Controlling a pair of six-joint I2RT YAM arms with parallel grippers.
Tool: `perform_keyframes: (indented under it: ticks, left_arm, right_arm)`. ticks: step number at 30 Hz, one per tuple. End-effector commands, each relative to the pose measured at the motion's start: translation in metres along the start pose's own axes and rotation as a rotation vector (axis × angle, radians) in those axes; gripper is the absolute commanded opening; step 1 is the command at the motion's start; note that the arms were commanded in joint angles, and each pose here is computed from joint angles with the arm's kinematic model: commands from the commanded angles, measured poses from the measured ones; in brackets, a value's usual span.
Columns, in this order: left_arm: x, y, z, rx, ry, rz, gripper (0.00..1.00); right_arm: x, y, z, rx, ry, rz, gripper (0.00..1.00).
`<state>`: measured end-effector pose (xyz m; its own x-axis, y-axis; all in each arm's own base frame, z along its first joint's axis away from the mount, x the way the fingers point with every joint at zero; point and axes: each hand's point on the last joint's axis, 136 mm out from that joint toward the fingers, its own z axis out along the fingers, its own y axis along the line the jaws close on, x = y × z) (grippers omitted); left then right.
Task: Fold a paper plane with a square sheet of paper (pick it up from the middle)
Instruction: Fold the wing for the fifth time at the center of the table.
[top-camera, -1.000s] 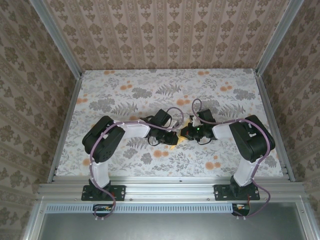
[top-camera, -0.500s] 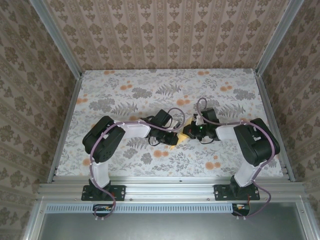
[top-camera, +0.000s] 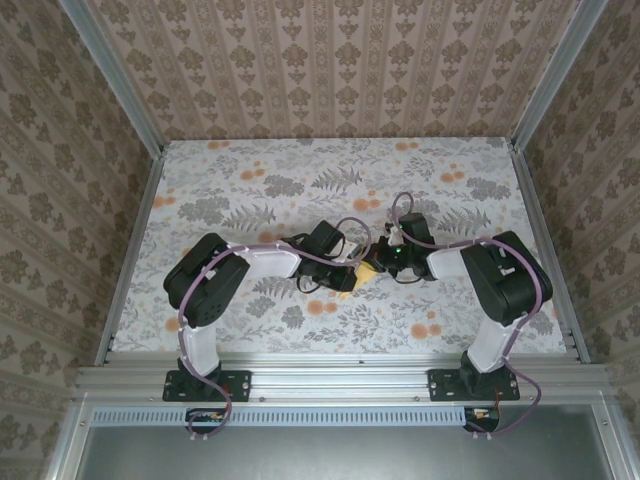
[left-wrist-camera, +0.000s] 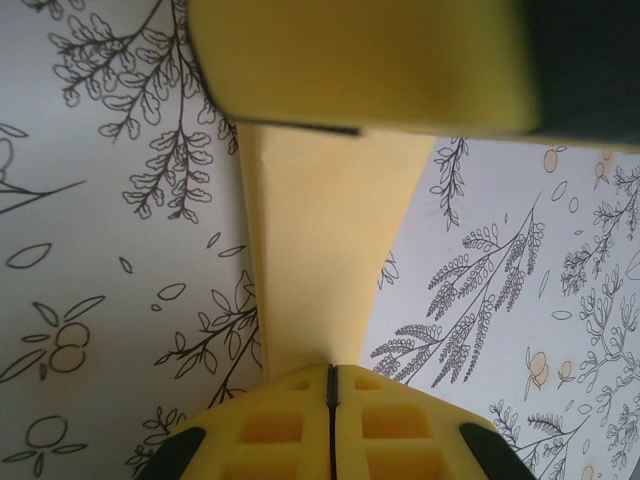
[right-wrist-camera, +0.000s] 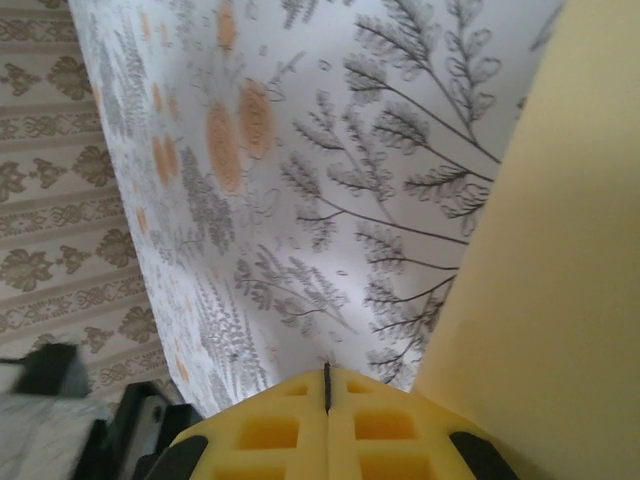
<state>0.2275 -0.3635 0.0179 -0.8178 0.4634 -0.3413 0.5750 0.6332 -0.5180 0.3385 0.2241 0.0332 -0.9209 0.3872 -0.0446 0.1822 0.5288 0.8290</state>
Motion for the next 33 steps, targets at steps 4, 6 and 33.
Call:
perform_keyframes:
  ticks: [4,6,33]
  left_arm:
    - [0.055,0.056,0.012,-0.214,0.156,-0.032,0.07]
    - [0.057,0.056,0.011,-0.215,0.160,-0.031,0.07]
    - [0.101,0.065,-0.001,-0.237,0.263,-0.040,0.07]
  right_arm:
    - [-0.015,-0.022,0.010,0.079,-0.028,-0.010,0.05]
    - [-0.017,-0.030,0.010,0.118,-0.030,-0.018,0.05]
    - [-0.096,-0.067,-0.011,0.242,-0.108,-0.005,0.05]
